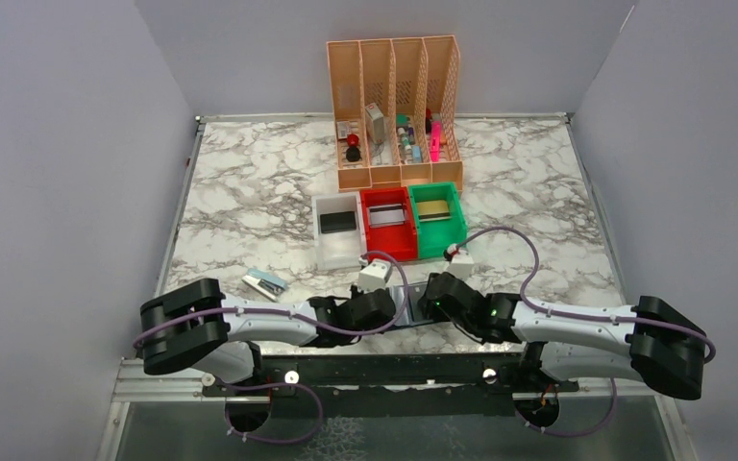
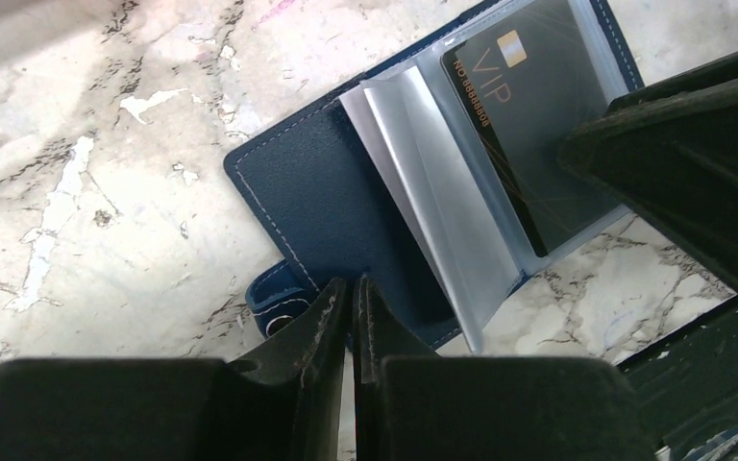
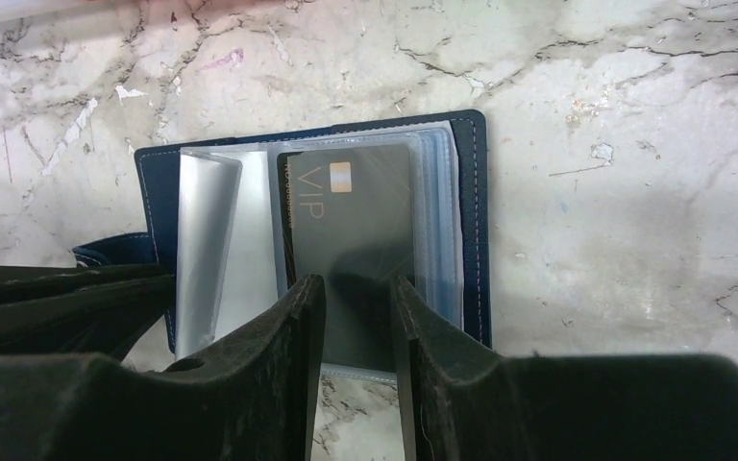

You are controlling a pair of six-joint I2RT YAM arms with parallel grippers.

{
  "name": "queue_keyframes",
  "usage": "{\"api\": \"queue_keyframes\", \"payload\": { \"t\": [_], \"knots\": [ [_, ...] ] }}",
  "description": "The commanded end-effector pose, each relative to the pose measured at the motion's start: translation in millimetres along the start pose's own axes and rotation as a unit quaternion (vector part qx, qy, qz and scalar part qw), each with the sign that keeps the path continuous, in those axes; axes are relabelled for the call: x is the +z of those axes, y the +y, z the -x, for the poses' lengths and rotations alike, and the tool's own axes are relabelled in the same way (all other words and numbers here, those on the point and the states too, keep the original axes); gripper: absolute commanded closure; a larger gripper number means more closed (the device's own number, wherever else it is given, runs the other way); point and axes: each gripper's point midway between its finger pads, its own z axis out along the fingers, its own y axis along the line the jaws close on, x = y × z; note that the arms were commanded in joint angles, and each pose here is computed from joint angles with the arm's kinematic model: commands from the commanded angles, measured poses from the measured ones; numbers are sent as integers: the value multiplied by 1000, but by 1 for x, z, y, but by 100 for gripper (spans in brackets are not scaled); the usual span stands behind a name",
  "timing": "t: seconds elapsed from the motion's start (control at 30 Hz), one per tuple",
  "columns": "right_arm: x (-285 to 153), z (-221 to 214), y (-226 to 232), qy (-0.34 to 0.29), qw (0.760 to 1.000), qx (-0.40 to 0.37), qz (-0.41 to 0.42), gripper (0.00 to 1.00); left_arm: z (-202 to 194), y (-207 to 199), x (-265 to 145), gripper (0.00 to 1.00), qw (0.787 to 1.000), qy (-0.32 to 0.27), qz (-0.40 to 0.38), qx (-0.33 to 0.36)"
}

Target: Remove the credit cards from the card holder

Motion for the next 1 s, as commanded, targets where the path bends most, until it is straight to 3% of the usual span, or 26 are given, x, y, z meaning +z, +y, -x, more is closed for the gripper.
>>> {"api": "queue_keyframes", "payload": {
  "t": [0.0, 0.23, 0.4, 0.73, 0.97],
  "knots": [
    [-5, -3, -11, 13, 999, -19, -23, 63, -26, 32, -6, 88, 997, 40, 41, 47],
    [-5, 0, -31, 2, 997, -25, -69, 62, -27, 33, -7, 89, 997, 42, 40, 52],
    [2, -13, -18, 24, 999, -35, -33, 68, -17, 27, -12, 89, 999, 26, 29, 31],
    [7, -21, -2, 51, 998, -43, -9, 72, 66, -26, -55, 58, 994, -78, -67, -21],
    [8, -23, 8, 55, 998, -33, 16, 72, 84, -66, -64, 53, 984, -91, -149, -23]
  ]
}}
